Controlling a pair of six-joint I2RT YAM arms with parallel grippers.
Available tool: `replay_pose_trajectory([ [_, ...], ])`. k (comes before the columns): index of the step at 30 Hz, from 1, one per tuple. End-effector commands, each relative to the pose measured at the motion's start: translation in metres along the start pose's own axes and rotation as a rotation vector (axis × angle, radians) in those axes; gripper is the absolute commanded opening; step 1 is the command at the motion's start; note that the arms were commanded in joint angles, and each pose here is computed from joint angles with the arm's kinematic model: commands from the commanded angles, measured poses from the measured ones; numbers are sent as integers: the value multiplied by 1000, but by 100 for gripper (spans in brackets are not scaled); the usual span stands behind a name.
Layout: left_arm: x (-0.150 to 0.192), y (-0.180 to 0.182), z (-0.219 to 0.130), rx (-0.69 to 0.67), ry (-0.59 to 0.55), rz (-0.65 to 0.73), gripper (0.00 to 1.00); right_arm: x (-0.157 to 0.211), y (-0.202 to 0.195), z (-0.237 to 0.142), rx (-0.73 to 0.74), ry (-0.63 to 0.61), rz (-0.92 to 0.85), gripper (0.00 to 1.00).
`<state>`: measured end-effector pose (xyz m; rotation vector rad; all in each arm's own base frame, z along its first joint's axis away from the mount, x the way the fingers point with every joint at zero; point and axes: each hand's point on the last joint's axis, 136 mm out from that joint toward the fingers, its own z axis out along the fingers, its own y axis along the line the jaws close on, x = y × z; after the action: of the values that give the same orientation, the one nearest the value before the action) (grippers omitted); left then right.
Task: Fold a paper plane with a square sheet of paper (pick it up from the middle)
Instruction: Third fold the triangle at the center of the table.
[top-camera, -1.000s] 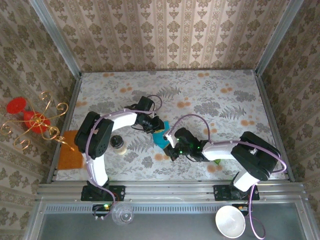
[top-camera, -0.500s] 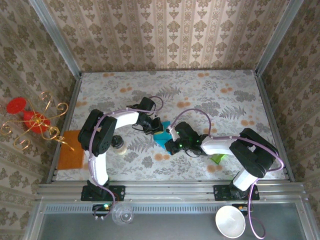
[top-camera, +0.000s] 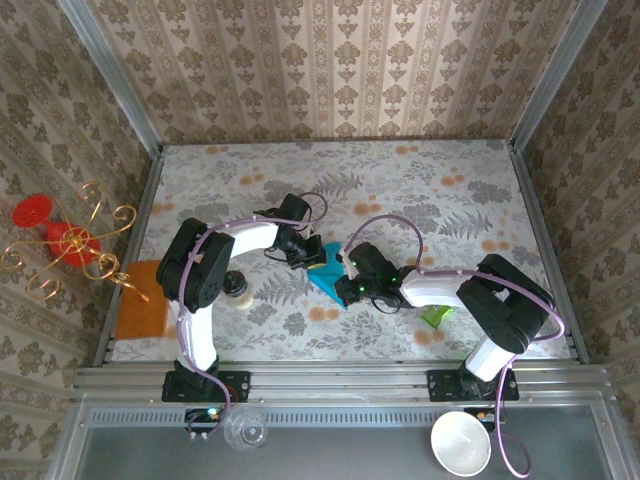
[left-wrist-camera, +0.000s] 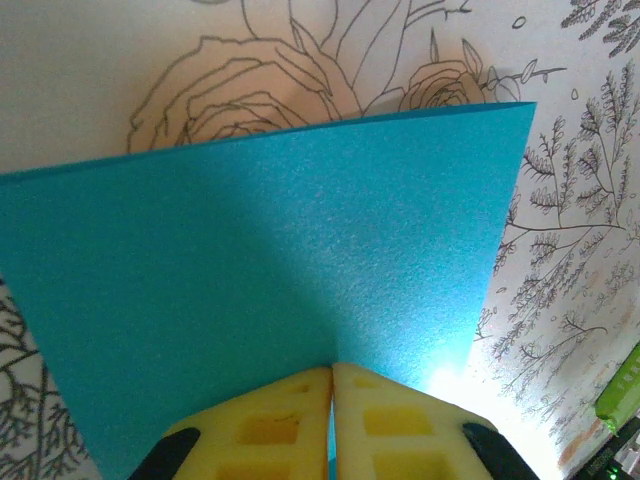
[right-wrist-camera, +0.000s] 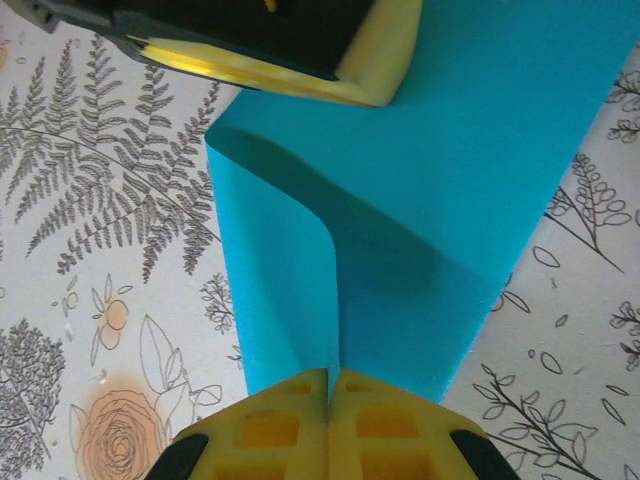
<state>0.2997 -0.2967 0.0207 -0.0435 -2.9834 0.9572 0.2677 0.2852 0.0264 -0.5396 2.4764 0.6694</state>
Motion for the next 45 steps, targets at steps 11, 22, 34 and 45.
replay_pose_trajectory([
  [11, -2, -19, -12, 33, -5, 50, 14, 1, -8, 7, 41, 49, 13, 0],
  [22, -14, -3, -14, -11, -34, 22, 18, 5, -7, 11, 30, 65, 29, 0],
  [34, -2, 19, 5, -78, 30, 4, 12, 7, -10, 13, 42, 79, 37, 0],
  [45, -4, 11, -1, -62, 18, 19, 12, 16, -16, 17, 60, 115, 51, 0],
])
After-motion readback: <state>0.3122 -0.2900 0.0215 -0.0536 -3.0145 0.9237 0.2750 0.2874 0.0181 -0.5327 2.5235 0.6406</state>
